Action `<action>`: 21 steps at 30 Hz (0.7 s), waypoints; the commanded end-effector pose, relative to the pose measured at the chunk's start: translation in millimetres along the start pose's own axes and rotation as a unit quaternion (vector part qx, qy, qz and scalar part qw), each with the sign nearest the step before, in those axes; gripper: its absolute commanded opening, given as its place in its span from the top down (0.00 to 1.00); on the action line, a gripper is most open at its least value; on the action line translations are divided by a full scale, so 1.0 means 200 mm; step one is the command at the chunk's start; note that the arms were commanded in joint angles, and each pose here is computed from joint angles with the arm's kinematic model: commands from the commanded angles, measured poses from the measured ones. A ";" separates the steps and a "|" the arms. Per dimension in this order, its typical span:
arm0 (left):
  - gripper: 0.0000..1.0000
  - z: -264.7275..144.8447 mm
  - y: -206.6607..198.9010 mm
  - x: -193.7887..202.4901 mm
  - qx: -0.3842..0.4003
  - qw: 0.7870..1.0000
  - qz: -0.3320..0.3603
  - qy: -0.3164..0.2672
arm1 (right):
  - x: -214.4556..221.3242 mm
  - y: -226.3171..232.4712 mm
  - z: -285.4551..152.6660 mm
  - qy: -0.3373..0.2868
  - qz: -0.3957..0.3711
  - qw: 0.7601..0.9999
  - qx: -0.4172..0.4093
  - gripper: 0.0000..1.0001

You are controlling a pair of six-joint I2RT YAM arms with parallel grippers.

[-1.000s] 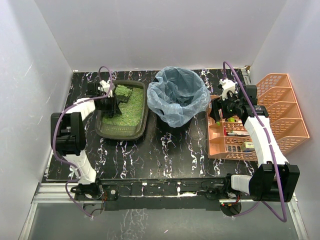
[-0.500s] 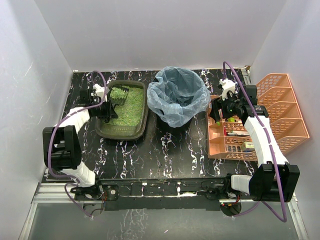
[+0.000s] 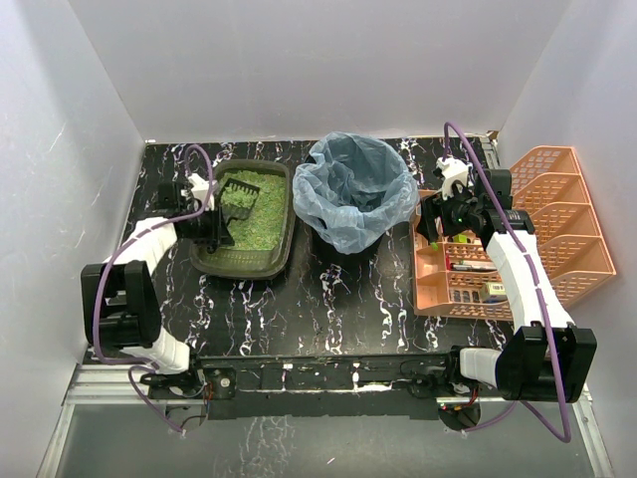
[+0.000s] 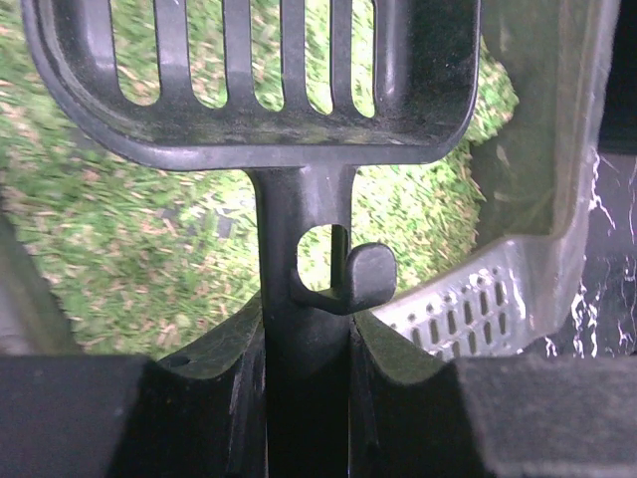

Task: Clean the litter box

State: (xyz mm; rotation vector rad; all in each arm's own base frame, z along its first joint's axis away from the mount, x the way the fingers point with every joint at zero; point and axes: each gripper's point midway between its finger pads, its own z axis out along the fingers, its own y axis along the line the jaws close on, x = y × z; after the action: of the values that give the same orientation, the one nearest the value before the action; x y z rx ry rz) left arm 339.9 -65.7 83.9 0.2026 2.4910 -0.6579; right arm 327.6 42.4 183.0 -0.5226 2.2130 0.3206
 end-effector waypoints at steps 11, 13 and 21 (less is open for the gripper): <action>1.00 -0.10 -0.03 0.01 0.000 1.000 0.020 -0.010 | -0.12 -0.01 -0.05 -0.049 -0.027 0.998 0.009 0.27; 1.00 -0.10 -0.02 0.01 0.011 1.000 0.011 -0.001 | -0.12 -0.01 -0.04 -0.048 -0.026 0.999 0.005 0.27; 1.00 -0.11 -0.05 0.04 0.007 1.000 0.024 0.000 | -0.11 -0.01 -0.04 -0.047 -0.026 0.999 0.008 0.27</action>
State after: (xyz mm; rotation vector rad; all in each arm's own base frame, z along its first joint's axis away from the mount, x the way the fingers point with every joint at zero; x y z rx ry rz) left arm 320.7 -74.3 86.6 0.3085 2.4865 -0.6170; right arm 327.2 42.7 184.7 -0.5237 2.2073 0.3201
